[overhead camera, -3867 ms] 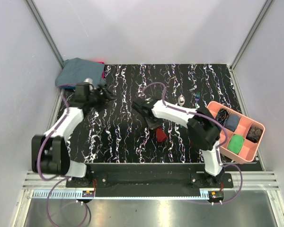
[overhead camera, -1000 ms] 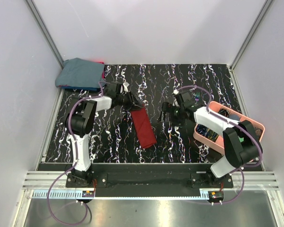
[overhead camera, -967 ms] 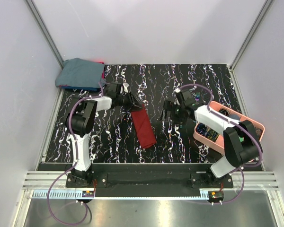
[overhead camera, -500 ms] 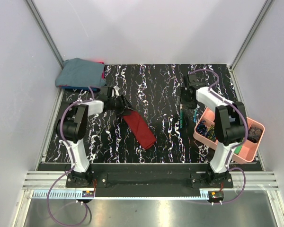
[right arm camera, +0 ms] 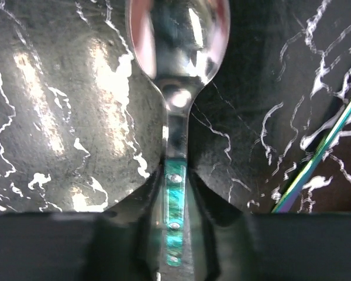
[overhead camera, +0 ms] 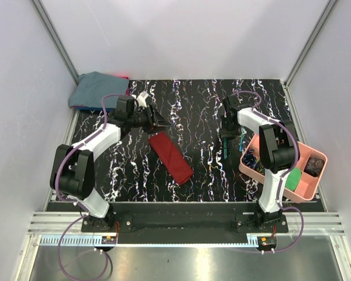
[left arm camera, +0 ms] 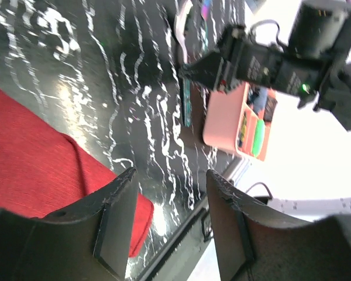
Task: Fold the napkin into a case and place the utensils inside
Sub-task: Pick up the spoon from the corner of the board.
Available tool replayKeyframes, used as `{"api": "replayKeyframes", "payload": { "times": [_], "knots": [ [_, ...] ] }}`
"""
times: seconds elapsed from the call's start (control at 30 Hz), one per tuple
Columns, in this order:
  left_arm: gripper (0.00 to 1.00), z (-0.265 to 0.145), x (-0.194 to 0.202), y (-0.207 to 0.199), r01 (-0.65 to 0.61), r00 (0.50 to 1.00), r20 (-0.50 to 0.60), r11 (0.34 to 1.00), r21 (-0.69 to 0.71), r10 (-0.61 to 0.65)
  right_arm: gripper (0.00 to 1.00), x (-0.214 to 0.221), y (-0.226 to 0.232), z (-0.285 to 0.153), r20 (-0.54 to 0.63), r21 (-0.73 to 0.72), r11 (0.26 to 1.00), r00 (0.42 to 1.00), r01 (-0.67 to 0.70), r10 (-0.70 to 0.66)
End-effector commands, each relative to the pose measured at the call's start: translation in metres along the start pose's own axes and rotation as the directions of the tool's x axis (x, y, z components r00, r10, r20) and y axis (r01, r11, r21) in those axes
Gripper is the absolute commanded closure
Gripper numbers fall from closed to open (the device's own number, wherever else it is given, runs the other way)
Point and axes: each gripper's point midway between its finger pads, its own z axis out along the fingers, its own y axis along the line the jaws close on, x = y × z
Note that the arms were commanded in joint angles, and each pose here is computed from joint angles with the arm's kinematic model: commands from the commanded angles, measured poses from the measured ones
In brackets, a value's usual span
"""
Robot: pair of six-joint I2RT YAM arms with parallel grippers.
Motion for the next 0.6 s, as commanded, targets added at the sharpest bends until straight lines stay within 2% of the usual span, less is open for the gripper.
{"api": "replayKeyframes", "payload": {
  "times": [0.0, 0.03, 0.07, 0.23, 0.27, 0.3, 0.43, 0.57],
  "knots": [
    [0.47, -0.006, 0.009, -0.018, -0.038, 0.998, -0.054, 0.997, 0.073, 0.042, 0.81, -0.003, 0.017, 0.005, 0.002, -0.1, 0.991, 0.996, 0.084, -0.084],
    [0.47, -0.007, 0.008, -0.019, -0.046, 0.997, -0.058, 0.996, 0.074, 0.05, 0.87, -0.004, 0.02, 0.004, 0.011, -0.112, 0.988, 0.994, 0.107, -0.107],
    [0.47, -0.006, 0.011, -0.015, -0.048, 0.996, -0.078, 0.997, 0.059, 0.053, 1.0, -0.007, 0.025, -0.001, 0.026, -0.126, 0.984, 0.992, 0.125, -0.122],
    [0.43, 0.0, 0.007, -0.015, -0.115, 0.982, -0.141, 0.991, 0.069, 0.124, 1.0, -0.006, 0.068, -0.04, 0.13, -0.241, 0.938, 0.966, 0.249, -0.223],
    [0.43, 0.003, 0.01, -0.009, -0.098, 0.98, -0.169, 0.993, 0.058, 0.107, 1.0, -0.006, 0.079, -0.055, 0.165, -0.266, 0.921, 0.955, 0.285, -0.247],
    [0.42, 0.005, 0.005, -0.015, -0.114, 0.978, -0.169, 0.991, 0.076, 0.126, 1.0, 0.008, 0.104, -0.066, 0.179, -0.318, 0.877, 0.932, 0.359, -0.317],
    [0.38, 0.016, 0.003, -0.014, -0.126, 0.965, -0.217, 0.987, 0.104, 0.146, 1.0, 0.037, 0.14, -0.095, 0.217, -0.385, 0.795, 0.883, 0.468, -0.415],
    [0.37, 0.02, -0.001, 0.004, -0.14, 0.963, -0.23, 0.99, 0.011, 0.139, 1.0, 0.052, 0.166, -0.125, 0.271, -0.453, 0.715, 0.846, 0.533, -0.459]
  ]
}}
